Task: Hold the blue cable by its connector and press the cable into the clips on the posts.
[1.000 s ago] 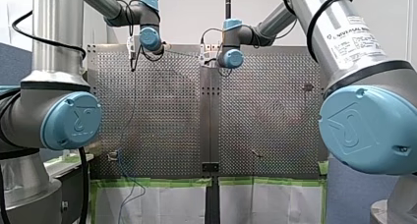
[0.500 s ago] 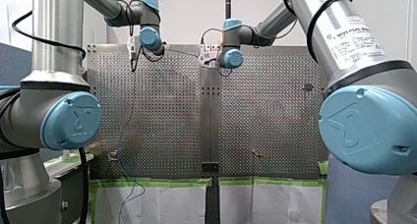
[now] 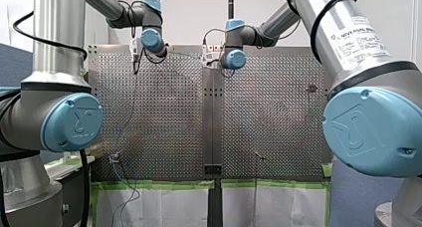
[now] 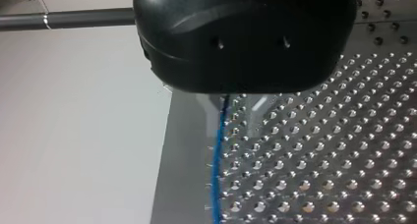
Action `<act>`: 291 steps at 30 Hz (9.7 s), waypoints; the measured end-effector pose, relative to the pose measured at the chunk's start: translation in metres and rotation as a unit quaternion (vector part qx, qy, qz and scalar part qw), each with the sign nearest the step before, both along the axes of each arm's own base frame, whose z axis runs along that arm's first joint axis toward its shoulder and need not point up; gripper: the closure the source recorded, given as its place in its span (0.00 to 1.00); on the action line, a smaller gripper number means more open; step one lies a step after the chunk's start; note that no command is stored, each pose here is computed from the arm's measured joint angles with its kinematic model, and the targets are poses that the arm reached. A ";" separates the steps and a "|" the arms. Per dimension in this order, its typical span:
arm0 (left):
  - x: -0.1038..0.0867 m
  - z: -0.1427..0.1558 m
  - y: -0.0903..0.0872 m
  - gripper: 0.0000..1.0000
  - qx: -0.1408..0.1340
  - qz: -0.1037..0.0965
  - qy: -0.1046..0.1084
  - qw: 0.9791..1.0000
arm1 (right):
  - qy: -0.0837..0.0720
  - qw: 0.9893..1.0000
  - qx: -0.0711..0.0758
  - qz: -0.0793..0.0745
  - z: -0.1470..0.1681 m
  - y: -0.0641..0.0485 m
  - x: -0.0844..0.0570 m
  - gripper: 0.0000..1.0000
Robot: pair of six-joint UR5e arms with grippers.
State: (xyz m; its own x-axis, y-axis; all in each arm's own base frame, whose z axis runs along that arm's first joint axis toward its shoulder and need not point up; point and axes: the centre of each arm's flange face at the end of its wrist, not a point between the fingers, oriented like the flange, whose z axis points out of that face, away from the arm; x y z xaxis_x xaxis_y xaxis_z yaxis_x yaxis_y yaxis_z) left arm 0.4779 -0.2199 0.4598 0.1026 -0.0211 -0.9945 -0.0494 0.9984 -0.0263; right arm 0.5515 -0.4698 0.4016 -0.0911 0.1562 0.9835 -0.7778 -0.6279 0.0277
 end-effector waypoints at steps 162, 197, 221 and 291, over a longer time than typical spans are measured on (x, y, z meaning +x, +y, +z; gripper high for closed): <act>-0.063 -0.290 -0.185 0.99 0.050 -0.125 0.129 0.982 | 0.108 0.973 0.146 -0.142 -0.293 0.054 -0.167 1.00; -0.053 -0.364 -0.225 0.99 0.049 -0.144 0.142 0.978 | 0.113 0.964 0.170 -0.168 -0.387 0.034 -0.194 1.00; -0.072 -0.450 -0.273 0.97 0.042 -0.176 0.159 0.970 | 0.115 0.953 0.187 -0.210 -0.399 0.029 -0.228 1.00; -0.085 -0.522 -0.368 0.97 0.089 -0.146 0.130 0.977 | 0.084 0.962 0.171 -0.196 -0.481 -0.047 -0.352 1.00</act>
